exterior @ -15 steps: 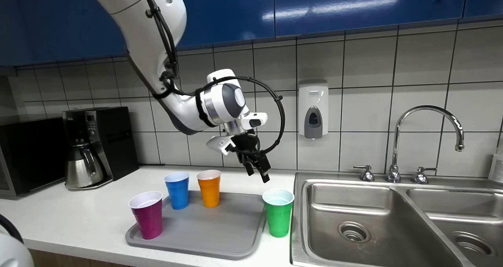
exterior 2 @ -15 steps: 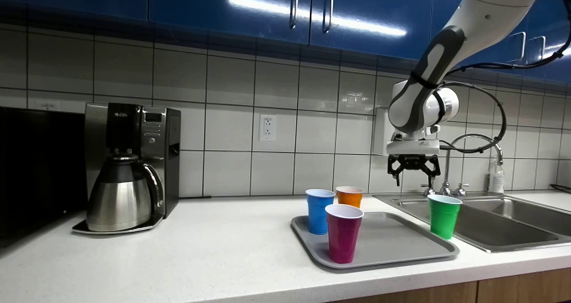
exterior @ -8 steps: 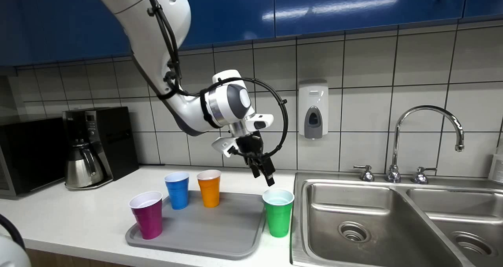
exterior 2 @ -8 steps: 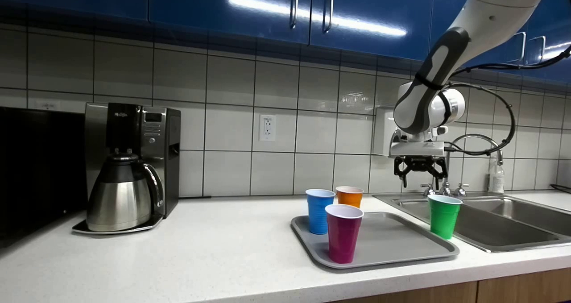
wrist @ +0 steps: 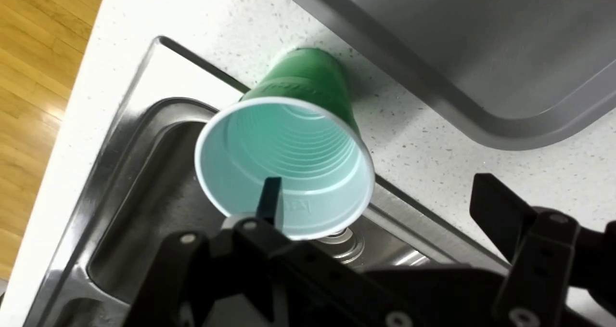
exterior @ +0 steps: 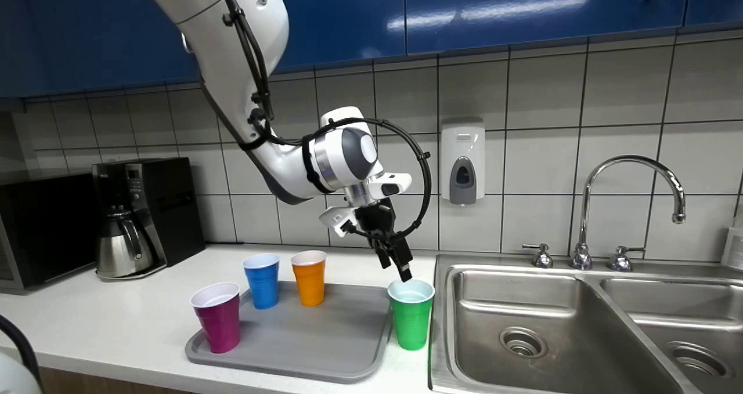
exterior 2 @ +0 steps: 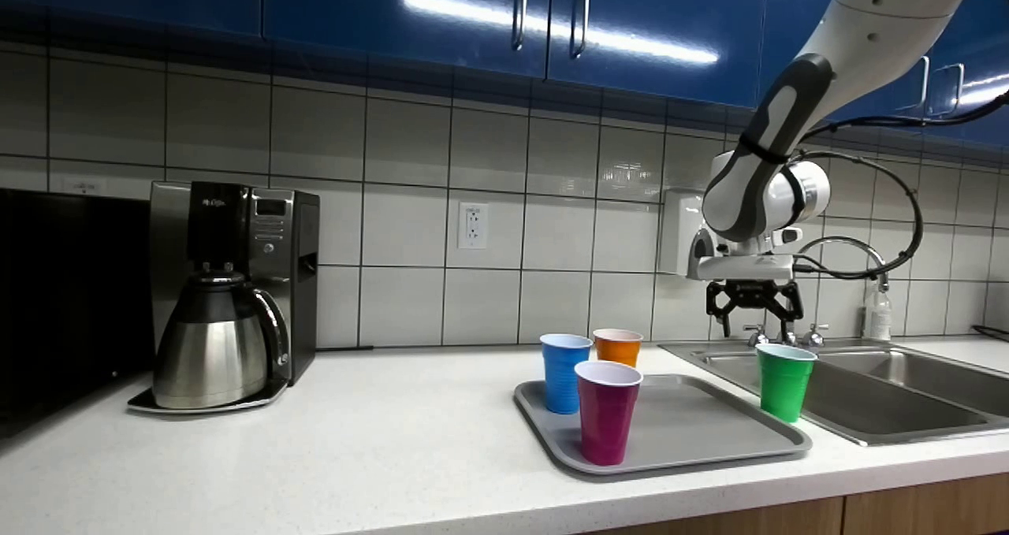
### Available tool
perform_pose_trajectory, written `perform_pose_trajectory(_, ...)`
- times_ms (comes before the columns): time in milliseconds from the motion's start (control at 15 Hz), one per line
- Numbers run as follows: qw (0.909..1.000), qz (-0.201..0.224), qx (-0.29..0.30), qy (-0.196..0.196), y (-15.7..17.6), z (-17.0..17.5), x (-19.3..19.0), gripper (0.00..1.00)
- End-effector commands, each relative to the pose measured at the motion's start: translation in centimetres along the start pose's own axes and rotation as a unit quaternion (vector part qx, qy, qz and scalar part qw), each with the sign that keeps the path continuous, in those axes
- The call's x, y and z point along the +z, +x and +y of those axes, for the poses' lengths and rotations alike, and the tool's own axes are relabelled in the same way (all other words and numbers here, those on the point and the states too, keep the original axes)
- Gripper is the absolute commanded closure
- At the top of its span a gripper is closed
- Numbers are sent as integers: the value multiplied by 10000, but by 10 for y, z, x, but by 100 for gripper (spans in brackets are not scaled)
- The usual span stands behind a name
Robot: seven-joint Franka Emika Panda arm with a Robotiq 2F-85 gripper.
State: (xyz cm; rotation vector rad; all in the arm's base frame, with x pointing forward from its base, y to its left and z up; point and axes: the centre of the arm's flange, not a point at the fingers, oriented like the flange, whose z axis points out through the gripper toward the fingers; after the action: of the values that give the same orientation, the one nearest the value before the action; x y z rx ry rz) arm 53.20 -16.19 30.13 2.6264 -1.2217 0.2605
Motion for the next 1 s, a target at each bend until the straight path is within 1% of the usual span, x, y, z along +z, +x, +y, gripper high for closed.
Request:
perform_pose_trajectory(0, 9998, -78, 113, -159, 0, 6, 10, 0)
perform_pose_trajectory(200, 9995, -158, 107, -235, -1, 6, 22, 0)
perform_pose_trajectory(533, 9993, -229, 60, -299, -4, 5, 33, 0)
perform_pose_trajectory(600, 9993, -221, 45, -298, -4, 4, 33, 25)
perform_pose_trajectory(667, 9993, -222, 38, -310, -4, 4, 33, 26)
perform_pose_trajectory(933, 9991, -234, 14, -345, -5, 3, 36, 58)
